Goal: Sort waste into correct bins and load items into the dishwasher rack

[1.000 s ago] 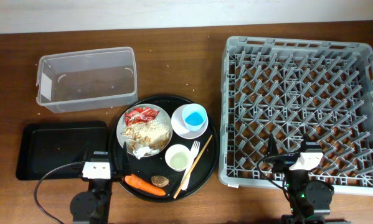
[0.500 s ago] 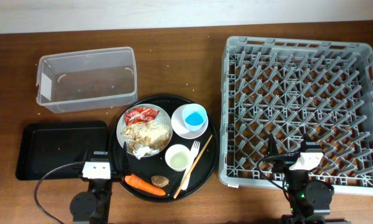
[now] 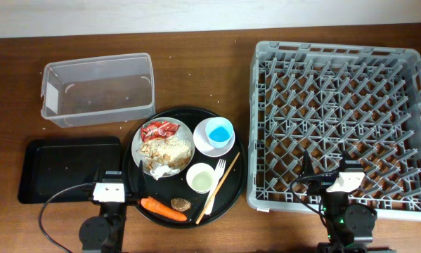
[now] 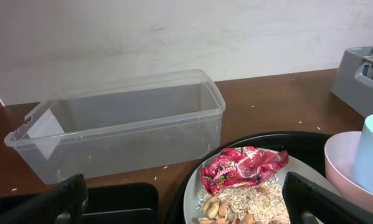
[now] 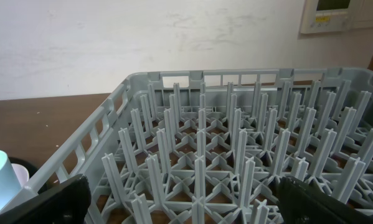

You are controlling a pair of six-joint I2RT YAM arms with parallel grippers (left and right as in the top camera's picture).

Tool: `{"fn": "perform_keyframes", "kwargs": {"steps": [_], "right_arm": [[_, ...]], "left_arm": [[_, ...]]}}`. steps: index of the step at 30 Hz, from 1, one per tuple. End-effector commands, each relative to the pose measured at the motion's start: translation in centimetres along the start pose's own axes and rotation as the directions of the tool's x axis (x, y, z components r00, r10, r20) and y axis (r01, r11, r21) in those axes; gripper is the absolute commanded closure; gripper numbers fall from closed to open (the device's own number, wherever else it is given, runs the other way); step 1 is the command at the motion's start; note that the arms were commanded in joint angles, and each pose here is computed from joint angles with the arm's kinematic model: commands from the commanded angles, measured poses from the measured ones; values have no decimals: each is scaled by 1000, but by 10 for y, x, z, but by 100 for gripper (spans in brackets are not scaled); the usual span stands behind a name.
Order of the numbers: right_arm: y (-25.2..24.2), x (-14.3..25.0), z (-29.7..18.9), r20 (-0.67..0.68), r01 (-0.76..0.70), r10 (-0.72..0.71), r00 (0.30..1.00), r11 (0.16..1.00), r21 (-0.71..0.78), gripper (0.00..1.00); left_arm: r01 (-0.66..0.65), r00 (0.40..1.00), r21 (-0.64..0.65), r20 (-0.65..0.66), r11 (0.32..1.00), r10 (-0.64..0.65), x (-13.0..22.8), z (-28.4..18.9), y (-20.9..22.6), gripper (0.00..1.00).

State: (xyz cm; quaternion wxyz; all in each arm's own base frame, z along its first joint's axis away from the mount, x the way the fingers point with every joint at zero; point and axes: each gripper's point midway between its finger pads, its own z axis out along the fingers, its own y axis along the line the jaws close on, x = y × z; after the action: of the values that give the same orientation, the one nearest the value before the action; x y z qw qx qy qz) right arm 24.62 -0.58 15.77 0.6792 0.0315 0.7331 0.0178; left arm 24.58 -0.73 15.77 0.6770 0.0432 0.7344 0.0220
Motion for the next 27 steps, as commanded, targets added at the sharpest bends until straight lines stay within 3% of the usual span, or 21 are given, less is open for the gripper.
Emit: {"fn": "perform_keyframes", "kwargs": {"steps": [1,13,20,27], "right_arm": [[0,2,0,-2,7,-7,1000,1000,2,2],[3,2,0,-1,-9,9,1000,1000,-13,2],[12,-17,-6,10,-23,24,1000,998,-63,2],[14,-39,-20,-102,-30,25,995,998,-53,2]], "left_arm": [[-16,1000,5,3,1000,16,1,0,-1,0],[-16,1000,5,4,1000,16,1,0,-1,0],[-4,1000,6,-6,1000,4,-8,-4,0,0],[30,994,13,-109,999,-29,-23,-13,1,0]]}}
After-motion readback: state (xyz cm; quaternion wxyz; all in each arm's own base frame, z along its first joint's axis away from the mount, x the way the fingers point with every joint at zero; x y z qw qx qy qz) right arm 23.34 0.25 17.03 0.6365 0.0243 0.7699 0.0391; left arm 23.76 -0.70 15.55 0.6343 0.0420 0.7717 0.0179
